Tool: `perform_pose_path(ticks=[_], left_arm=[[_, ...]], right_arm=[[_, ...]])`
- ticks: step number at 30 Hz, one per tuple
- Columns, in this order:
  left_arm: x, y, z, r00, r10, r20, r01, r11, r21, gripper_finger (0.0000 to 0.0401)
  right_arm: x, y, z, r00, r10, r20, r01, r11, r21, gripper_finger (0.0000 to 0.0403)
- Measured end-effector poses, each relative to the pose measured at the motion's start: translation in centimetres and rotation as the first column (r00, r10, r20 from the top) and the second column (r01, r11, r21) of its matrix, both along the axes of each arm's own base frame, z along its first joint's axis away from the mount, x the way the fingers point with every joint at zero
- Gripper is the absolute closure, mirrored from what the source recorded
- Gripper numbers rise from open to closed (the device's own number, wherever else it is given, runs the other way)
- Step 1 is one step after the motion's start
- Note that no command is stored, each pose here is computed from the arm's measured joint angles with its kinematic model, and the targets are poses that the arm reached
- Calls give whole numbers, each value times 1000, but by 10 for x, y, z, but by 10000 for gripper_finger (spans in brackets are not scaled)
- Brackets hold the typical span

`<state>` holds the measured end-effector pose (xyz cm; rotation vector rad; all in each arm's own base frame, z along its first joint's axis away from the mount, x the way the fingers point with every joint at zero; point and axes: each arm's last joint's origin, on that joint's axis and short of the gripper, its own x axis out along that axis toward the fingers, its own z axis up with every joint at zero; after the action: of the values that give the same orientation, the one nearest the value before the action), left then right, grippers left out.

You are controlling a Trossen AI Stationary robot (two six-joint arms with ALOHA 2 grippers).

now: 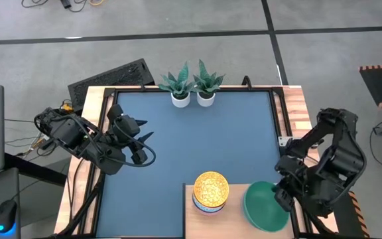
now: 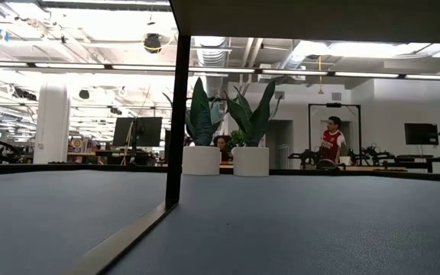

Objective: Place and stack bowls onto a shelf
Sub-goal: Stack the green bowl on top of the dark pink bowl on the shelf

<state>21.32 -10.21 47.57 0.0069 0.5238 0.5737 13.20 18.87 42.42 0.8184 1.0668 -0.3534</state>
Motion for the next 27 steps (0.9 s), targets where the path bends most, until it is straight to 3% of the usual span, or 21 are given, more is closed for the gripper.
perform_pose_path(ticks=[9,17,27], left_arm=[[0,0,0,1000,0,1,0,1000,-2,226],[0,0,0,1000,2,0,-2,1000,0,226],[1,1,0,1000,11,8,-11,1000,-12,225]], right_arm=[[-3,0,-13,994,-12,-110,16,999,29,365],[-3,2,-20,991,-17,-134,19,1000,12,362],[-3,2,-20,988,-34,-151,39,999,29,325]])
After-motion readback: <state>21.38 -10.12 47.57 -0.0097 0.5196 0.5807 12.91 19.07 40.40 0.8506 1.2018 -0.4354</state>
